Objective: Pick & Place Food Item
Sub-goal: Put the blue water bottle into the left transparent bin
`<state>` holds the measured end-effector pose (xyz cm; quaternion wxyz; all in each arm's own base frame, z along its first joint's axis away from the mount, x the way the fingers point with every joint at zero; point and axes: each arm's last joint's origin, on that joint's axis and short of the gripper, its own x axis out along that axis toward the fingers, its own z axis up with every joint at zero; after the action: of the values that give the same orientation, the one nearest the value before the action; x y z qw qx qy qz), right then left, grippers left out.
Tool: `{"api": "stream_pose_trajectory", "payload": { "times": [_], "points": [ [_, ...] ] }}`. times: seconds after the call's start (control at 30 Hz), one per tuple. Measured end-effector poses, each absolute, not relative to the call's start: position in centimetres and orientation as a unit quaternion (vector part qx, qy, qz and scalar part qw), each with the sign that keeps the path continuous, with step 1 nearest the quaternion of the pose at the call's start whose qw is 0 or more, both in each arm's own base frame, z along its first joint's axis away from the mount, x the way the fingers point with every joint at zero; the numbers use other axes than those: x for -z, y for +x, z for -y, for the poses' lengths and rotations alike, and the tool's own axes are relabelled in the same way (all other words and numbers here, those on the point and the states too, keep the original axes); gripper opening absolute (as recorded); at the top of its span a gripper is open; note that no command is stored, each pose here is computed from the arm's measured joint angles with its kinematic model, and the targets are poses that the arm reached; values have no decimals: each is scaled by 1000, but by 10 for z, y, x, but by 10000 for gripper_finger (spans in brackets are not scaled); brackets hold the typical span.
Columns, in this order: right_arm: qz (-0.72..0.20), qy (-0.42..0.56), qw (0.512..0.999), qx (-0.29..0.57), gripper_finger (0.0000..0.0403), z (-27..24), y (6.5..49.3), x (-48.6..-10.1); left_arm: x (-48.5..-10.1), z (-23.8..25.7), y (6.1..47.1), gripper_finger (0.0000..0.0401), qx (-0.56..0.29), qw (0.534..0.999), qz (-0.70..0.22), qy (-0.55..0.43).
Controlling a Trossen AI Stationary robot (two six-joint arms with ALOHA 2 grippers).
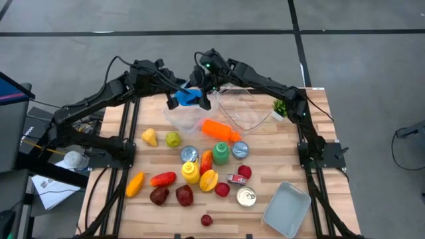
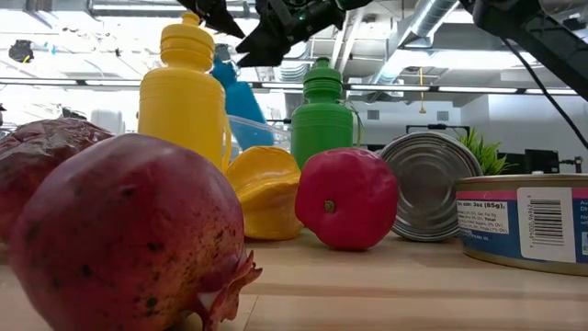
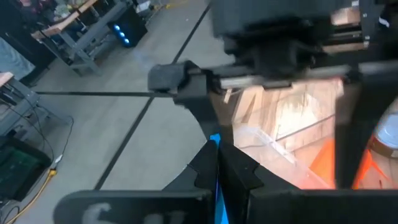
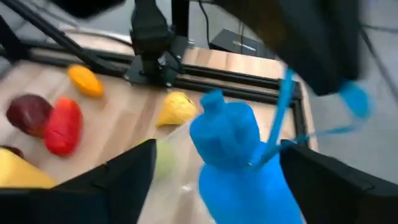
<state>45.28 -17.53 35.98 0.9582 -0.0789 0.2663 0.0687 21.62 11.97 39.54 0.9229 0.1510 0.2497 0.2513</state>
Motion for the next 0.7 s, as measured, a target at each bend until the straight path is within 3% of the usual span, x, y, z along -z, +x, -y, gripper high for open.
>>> {"api": "stream_pose_trajectory", "payload": {
  "times": [0.2,0.7],
  "points": [
    [-282,-160,945,-31,396,166,458,-360,-396,-120,216,0,-252,923,-247,152],
    [-264,-137,955,-18,382,174,465,-354,-400,-119,219,0,-244,934,-217,143]
  ]
}}
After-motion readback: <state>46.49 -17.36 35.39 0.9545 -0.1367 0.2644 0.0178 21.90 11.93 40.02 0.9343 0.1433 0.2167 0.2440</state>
